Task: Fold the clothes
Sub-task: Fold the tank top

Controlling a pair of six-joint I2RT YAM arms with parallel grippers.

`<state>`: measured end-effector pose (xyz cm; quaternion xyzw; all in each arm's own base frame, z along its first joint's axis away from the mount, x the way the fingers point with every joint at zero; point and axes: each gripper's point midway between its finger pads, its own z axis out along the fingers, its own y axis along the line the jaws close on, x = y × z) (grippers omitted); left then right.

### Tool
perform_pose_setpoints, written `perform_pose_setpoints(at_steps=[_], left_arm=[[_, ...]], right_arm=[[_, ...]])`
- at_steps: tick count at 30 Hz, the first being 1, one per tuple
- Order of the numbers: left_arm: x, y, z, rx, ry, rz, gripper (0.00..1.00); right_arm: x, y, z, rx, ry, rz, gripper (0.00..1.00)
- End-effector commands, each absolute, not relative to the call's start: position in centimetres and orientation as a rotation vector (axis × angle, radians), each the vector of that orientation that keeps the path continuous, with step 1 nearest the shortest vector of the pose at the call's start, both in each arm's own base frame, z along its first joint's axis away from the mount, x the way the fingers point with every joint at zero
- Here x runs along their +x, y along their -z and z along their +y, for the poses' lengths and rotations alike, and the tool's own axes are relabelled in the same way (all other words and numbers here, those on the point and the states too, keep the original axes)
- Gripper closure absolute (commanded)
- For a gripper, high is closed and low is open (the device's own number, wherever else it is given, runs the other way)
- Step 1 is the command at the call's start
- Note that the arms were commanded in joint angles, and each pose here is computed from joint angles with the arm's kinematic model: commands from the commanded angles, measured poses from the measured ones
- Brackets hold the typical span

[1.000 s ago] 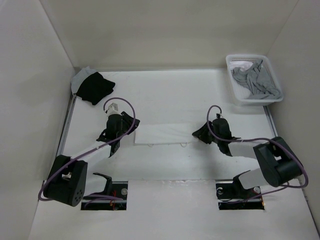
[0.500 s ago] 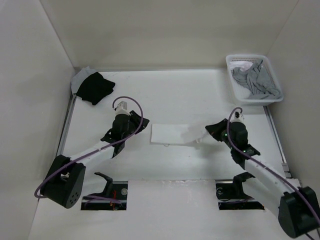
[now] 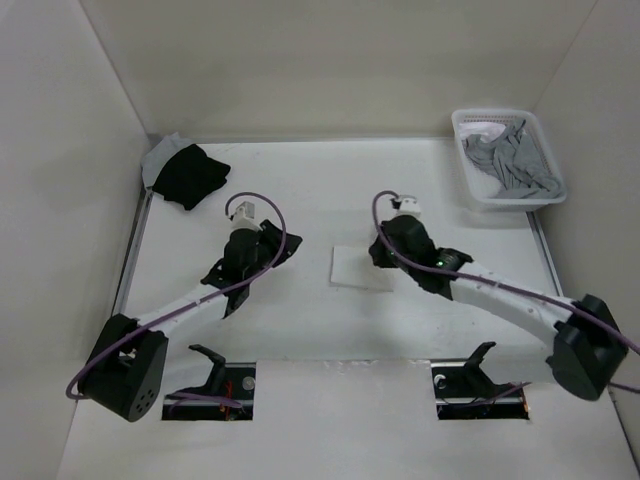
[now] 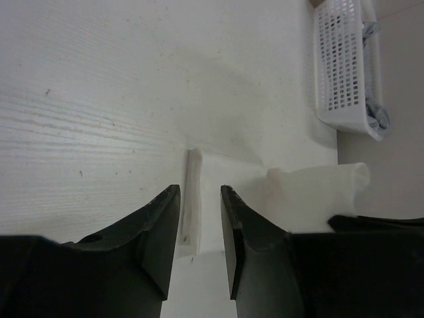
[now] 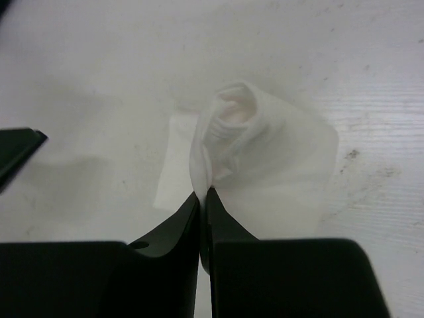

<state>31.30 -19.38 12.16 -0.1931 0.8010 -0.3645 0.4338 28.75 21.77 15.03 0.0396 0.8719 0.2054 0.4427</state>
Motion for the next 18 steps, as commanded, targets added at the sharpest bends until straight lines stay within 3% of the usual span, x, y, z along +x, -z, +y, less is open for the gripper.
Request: perform_pose_setpoints(at_steps=[1,6,7,10,12,16,18], left_arm=[[31.4,-14.4,-19.1,-0.472,0.967,1.906,0.7],[31.4,-14.0,-17.9,-0.491,0.965,1.9,0.7],[31.4,-14.0,-17.8,-0.494,0.965,1.9,0.7],[31.6,-14.1,-17.3,-0.503,0.967,1.89,0.7],[31.8,-14.1,-17.0,-0.511,0.963,1.885,0.7],[32.3,-14.2,-16.8,-0.519,0.96,1.882,0.7],[32.6,-14.3,-17.1,-0.512,0.965,1.885,0.7]], right_arm=[[28.7,-13.6,24.3,-0.044,-0.386,2.237,0.89],[28.7,-10.7,30.3,-0.168,-0.376,2.319,0.86],[28.8,-10.4,31.3,-0.185,-0.372,2.33,0.83],[28.7,-9.6,33.3,-0.189,-0.368,2.351,0.62],[28.3,-10.0,34.1,-0.178,-0.412,2.346,0.56],[27.8,-13.5,33.5,-0.112,-0.542,2.226,0.51],[27.7,-15.1,32.3,-0.068,-0.621,2.149,0.55]])
